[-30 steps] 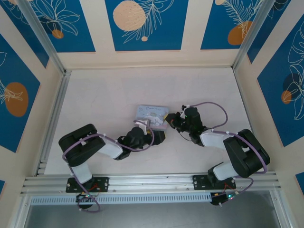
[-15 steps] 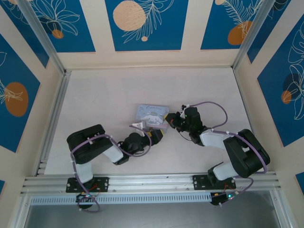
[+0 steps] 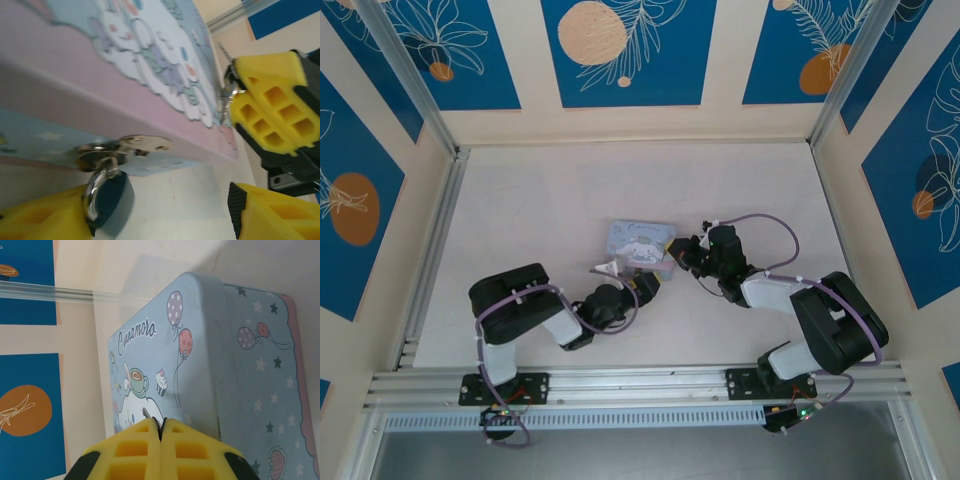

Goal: Unlock the padlock with the key

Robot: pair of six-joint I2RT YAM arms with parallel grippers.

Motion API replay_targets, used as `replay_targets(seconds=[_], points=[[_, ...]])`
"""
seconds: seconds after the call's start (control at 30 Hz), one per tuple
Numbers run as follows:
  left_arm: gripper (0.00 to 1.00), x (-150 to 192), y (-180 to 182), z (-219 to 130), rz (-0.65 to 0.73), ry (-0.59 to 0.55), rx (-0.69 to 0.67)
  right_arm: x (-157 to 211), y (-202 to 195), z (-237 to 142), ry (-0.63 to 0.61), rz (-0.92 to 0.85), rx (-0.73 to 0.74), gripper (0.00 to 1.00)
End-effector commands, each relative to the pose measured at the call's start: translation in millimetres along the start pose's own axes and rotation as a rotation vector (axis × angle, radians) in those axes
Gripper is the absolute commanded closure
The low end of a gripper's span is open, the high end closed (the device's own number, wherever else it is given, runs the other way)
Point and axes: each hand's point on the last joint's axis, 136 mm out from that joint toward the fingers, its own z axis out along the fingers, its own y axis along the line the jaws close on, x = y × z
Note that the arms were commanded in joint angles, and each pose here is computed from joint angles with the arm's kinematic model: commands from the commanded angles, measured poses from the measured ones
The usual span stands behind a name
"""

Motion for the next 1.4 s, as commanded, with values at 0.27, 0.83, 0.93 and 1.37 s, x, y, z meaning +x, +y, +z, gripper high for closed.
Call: replay_targets(seconds=[0.27,0.83,0.93,1.37], points=[[0.31,7.1,21.8,0.1,-0.026,-0.018,-0.05,-2.8,5.5,2.2,0.006,-0.026,-0.004,1.0],[0.62,16.9,48.2,-1.3,-0.039,-0.029,-0.156,-3.7,3.9,1.8,0.003,-0.022,0.0,1.0],[0.65,16.7,50.9,-0.8,-0.04,-0.033,-0.168,-3.8,4.7,1.5,0.002,-0.023,-0.002,1.0],[0.79,20.6,63.0,-1.4,-0.009,-0.01,-0.247,-5.2,5.1,1.6,0.002,-0.022,-0.004,1.0]])
